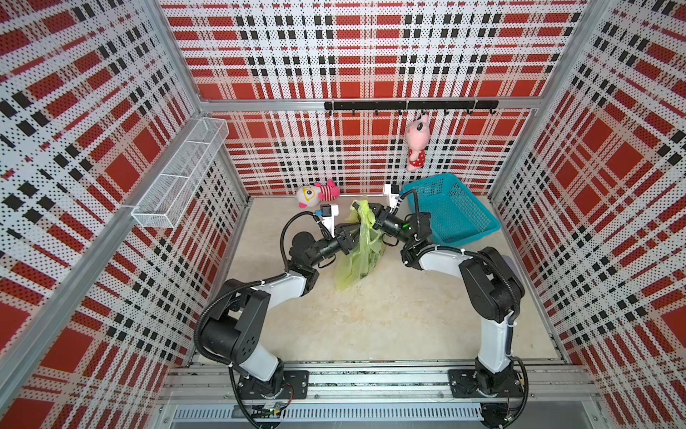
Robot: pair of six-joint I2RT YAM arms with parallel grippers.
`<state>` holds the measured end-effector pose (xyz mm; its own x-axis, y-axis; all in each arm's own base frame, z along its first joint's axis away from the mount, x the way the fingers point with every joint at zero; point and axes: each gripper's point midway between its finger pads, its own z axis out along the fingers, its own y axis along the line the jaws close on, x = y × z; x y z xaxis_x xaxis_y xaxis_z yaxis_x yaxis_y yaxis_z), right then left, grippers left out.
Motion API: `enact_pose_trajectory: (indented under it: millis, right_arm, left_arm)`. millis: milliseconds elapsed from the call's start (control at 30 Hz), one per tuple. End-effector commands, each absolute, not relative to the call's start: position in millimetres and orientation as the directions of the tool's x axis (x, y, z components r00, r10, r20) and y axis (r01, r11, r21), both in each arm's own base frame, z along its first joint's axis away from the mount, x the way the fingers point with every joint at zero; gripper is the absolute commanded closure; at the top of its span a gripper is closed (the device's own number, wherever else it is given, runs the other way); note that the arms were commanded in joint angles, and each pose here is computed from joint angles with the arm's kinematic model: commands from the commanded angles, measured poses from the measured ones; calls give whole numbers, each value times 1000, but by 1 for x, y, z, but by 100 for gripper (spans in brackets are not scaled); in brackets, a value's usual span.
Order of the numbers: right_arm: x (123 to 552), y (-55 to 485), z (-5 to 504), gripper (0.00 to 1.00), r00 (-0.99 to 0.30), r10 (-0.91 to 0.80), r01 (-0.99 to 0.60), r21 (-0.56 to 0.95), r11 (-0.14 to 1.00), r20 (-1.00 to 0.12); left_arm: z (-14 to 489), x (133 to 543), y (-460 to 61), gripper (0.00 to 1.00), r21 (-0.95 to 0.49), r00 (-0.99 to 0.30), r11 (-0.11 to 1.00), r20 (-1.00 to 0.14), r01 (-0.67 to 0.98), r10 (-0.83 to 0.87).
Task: Place the pineapple into a plastic bag & tie a knot
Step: Cross the plastic bag at the center of the board, then tie the plastic bag at the center of the board.
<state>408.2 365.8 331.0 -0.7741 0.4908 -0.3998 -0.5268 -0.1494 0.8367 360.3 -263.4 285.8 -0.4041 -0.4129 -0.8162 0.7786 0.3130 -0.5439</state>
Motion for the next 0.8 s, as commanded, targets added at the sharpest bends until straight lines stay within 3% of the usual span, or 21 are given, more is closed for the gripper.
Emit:
enact_pose_trajectory:
  millis: [0,167,300,467,767]
  right_arm:
    - [386,360,379,100,-738,510,-622,737,-263,-442]
    - [383,363,380,100,-755,494,-612,735,-293,-432]
    - [381,367,381,100,-758,483,-613,731,-300,-438]
    - [381,367,382,100,-763,484,-606,734,-305,-429]
    - [381,365,387,100,-778,486,-587,735,-339,-397]
  left_arm:
    - [302,350,-250,59,-530,-372,289,-808,797,-456]
    - [332,351,-208,36,-554,-298,307,-746,774,-596]
    - [356,359,-172,27,-585,-211,354,-685,730,-697]
    - [361,372,-170,25,-647,-240,354,-646,675,-724]
    - [355,380,-212,34,-715,-377,279,-610,641,-697]
